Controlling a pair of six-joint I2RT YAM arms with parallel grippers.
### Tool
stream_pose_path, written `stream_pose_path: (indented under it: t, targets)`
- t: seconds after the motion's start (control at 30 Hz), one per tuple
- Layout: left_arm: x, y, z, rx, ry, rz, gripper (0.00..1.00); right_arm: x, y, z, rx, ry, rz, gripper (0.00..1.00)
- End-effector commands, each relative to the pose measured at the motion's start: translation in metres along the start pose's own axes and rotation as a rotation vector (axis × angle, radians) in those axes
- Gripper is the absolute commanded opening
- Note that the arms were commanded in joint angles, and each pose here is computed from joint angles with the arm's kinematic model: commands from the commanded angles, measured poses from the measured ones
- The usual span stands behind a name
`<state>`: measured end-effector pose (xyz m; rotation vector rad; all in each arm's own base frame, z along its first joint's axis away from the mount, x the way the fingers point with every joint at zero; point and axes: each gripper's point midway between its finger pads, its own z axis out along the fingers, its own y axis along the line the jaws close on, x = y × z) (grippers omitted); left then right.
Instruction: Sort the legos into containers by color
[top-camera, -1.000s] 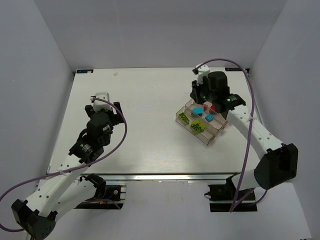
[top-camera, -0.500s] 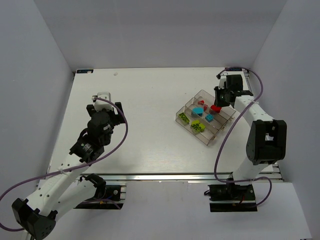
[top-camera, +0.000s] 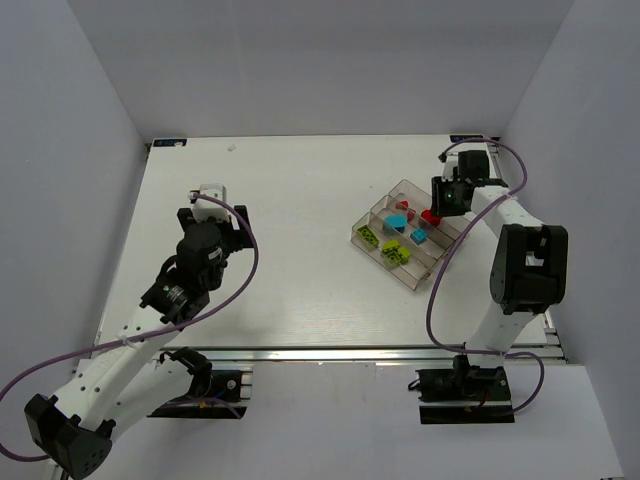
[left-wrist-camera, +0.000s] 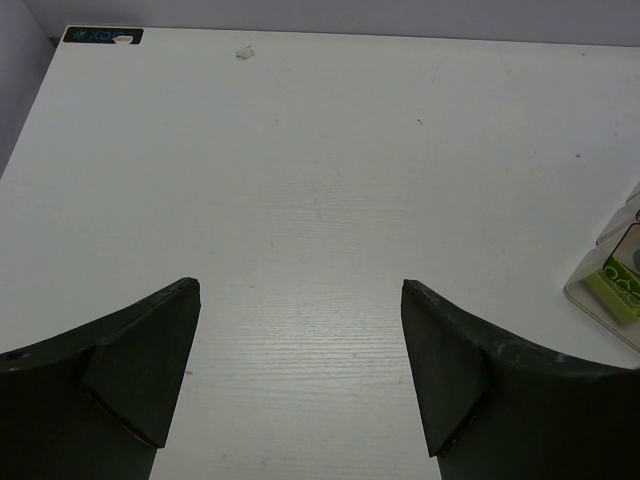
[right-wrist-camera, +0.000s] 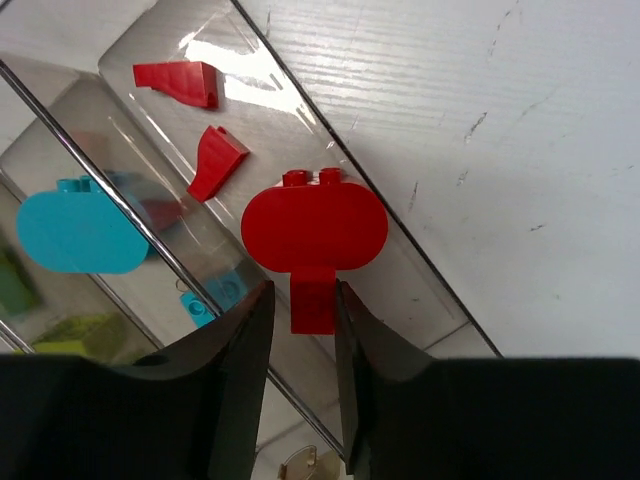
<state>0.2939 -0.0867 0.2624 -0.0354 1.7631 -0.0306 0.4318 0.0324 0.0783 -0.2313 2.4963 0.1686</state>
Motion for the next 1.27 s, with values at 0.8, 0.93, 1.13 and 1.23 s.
stream_pose_path:
  t: [0.8,0.93,1.13,1.23]
  targets:
    - [-0.001,-0.056,-0.018,0.369,-0.030,0.061,0.98,0.001,0.120,-0.191,-0.534,-0.630,-0.102,0.89]
    - [0.004,-0.065,-0.018,0.413,-0.018,0.070,0.98,0.008,0.100,-0.203,-0.370,-0.669,-0.046,0.89]
    - [0.014,-0.068,-0.013,0.424,0.013,0.093,0.98,0.012,0.099,-0.213,-0.352,-0.698,-0.079,0.89]
    - [0.013,-0.068,-0.015,0.426,0.004,0.093,0.98,0.012,0.094,-0.212,-0.318,-0.721,-0.106,0.89]
